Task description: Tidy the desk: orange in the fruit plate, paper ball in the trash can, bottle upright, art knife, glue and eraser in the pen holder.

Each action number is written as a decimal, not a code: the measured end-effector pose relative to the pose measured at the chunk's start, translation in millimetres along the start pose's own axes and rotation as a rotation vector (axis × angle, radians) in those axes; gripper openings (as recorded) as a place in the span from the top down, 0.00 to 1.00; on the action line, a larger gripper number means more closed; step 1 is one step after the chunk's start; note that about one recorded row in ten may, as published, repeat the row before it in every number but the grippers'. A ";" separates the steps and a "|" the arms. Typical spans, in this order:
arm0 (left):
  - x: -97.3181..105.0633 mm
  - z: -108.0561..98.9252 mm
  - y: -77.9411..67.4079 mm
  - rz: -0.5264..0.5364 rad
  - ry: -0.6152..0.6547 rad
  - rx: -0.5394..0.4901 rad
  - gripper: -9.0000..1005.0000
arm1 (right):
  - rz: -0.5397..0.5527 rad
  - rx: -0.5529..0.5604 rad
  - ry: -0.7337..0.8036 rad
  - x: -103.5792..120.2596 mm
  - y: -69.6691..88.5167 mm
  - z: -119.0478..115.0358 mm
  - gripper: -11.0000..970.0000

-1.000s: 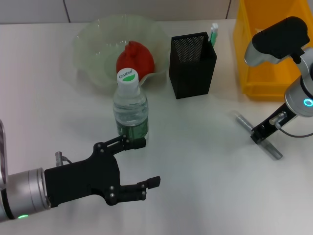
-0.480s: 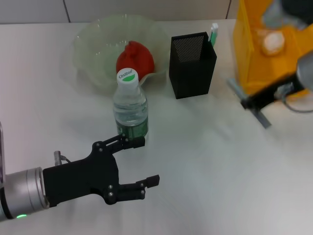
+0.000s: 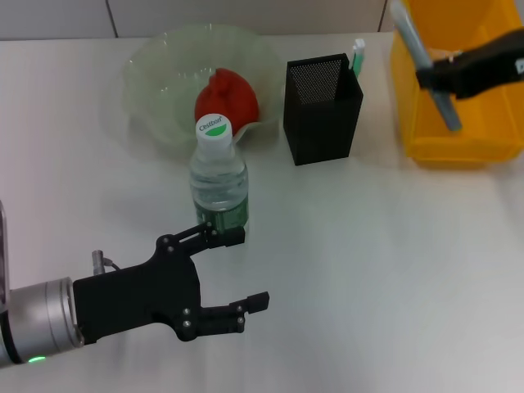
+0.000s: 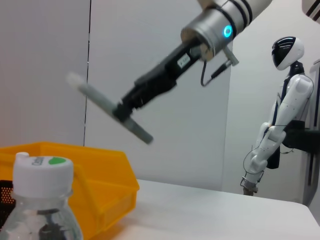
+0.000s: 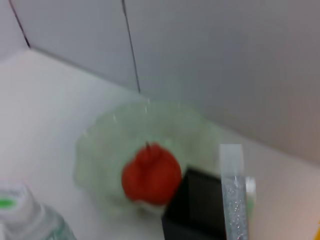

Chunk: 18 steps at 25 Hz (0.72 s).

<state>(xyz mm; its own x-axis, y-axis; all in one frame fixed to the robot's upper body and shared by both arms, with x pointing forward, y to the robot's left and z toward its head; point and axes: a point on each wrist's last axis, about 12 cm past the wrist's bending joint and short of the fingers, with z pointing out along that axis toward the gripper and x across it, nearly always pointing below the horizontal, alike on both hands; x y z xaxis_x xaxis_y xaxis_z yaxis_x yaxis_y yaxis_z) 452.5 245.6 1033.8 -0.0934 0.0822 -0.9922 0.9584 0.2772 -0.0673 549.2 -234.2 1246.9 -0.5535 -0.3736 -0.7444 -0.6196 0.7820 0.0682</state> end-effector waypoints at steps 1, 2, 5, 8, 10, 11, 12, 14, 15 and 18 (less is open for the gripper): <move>0.1 0.2 0.1 0.000 0.001 0.000 0.14 | -0.008 -0.008 -0.027 -1.2 0.1 -1.7 0.85; 0.4 0.4 0.2 -0.001 0.003 0.000 0.14 | -0.023 -0.019 -0.065 -2.9 0.3 -4.3 0.85; 0.5 0.9 0.3 -0.002 0.004 0.002 0.14 | -0.063 -0.037 -0.153 -5.6 1.4 -8.9 0.85; 0.3 1.9 0.6 -0.001 0.005 0.005 0.14 | -0.126 -0.049 -0.278 -8.3 1.8 -11.1 0.85; -0.3 3.0 1.2 0.001 0.004 0.008 0.14 | -0.152 -0.060 -0.361 -6.3 -0.4 -8.6 0.85; -0.4 3.2 1.3 0.001 0.004 0.009 0.14 | -0.165 -0.066 -0.398 -5.0 -1.4 -7.3 0.85; -0.8 3.6 1.5 0.002 0.004 0.011 0.14 | -0.171 -0.078 -0.440 -2.5 -2.8 -4.5 0.85; -1.2 3.6 1.6 -0.006 0.002 0.014 0.14 | -0.226 -0.093 -0.566 4.2 -9.1 3.9 0.85; -1.2 3.6 1.6 -0.006 0.002 0.014 0.14 | -0.226 -0.093 -0.566 4.2 -9.1 3.9 0.85; -1.7 4.0 2.1 -0.010 0.002 0.016 0.14 | -0.279 -0.109 -0.688 15.9 -16.8 22.1 0.85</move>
<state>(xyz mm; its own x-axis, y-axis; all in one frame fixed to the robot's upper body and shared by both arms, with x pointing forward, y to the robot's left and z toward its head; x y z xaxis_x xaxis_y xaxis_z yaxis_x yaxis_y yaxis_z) 455.8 242.2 1034.9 -0.1032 0.0815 -0.9913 0.9617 0.2626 -0.0785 563.1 -242.3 1219.2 0.0833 -0.1266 -0.9884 -0.7576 0.6364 -0.1453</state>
